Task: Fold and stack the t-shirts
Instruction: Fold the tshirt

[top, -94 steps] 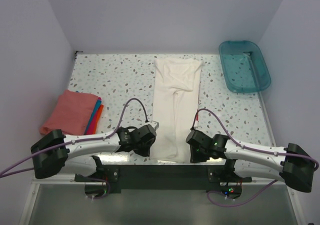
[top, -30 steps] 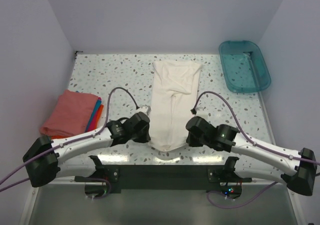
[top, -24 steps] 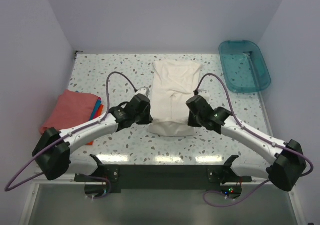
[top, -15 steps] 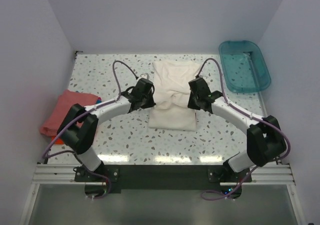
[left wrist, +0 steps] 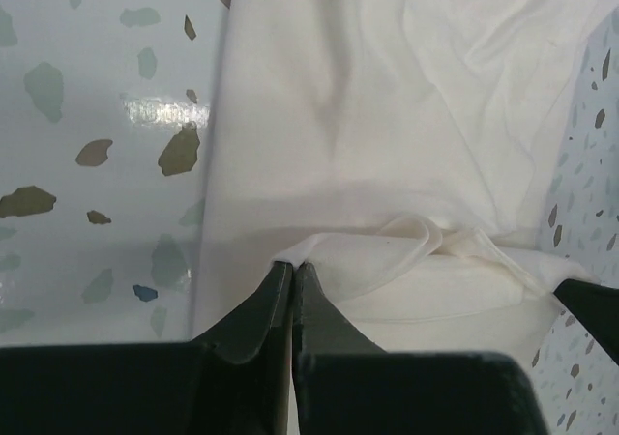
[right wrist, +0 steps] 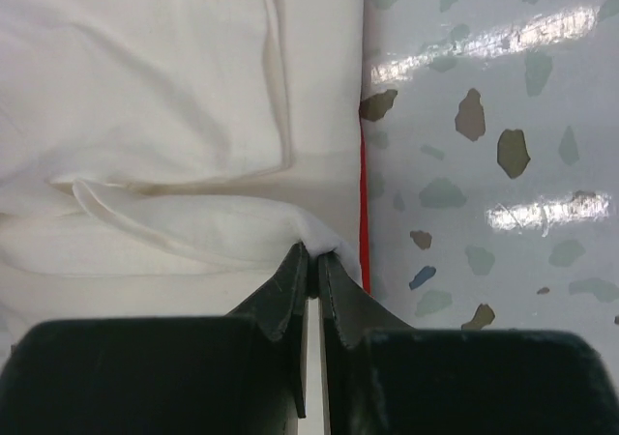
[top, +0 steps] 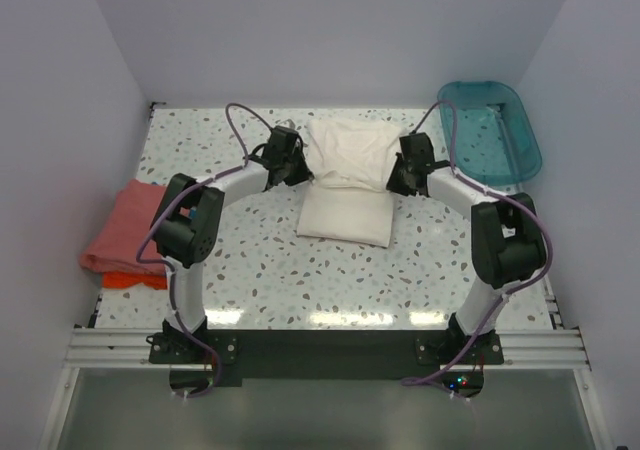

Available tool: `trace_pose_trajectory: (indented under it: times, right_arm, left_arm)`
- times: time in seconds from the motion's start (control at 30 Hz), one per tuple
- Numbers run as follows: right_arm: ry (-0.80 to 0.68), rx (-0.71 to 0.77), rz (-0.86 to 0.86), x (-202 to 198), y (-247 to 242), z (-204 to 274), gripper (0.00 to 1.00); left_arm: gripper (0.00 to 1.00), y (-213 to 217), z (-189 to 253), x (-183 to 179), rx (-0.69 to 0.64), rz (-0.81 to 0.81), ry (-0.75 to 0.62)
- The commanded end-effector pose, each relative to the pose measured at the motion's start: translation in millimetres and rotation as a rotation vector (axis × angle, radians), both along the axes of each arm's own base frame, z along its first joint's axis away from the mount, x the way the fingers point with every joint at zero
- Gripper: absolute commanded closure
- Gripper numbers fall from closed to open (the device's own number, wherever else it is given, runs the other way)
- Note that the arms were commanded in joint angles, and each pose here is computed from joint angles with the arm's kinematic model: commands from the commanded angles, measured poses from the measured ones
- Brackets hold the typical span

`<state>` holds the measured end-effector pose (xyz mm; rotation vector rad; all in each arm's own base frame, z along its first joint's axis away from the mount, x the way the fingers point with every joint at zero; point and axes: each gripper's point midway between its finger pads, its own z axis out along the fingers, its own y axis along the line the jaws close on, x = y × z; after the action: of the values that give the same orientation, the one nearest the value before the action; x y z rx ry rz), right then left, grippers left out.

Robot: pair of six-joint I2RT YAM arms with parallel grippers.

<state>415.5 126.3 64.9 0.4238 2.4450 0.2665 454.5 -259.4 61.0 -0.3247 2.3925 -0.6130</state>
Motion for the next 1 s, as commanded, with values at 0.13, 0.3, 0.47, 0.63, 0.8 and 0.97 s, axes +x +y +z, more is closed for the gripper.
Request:
trace_pose_trajectory:
  times: [0.13,0.3,0.47,0.63,0.8,0.97]
  right_arm:
    - [-0.078,0.041,0.012,41.7,-11.6,29.0,0.52]
    - [-0.155,0.036,0.042,33.8,-4.6,66.1,0.40]
    - [-0.135,-0.048,0.172,0.2,45.8,56.6,0.51]
    - [-0.069,-0.055,0.233,-13.6,69.2,20.3,0.85]
    - [-0.015,-0.087,0.279,-8.2,74.8,-3.9,0.89]
    - [0.028,-0.106,0.286,6.6,80.3,-18.3,0.91]
  left_arm:
    - [0.45,6.6,46.0,33.9,-0.053,-0.022,-0.142]
    - [0.37,15.5,66.4,13.2,-0.031,-0.019,-0.178]
    - [0.73,-18.1,39.7,-41.9,0.074,-0.121,-0.116]
    - [1.00,-45.8,19.9,-67.4,0.081,-0.205,-0.078]
    - [1.00,-57.4,-2.3,-63.7,0.104,-0.241,-0.047]
    - [1.00,-67.8,-16.3,-40.0,0.153,-0.264,-0.040]
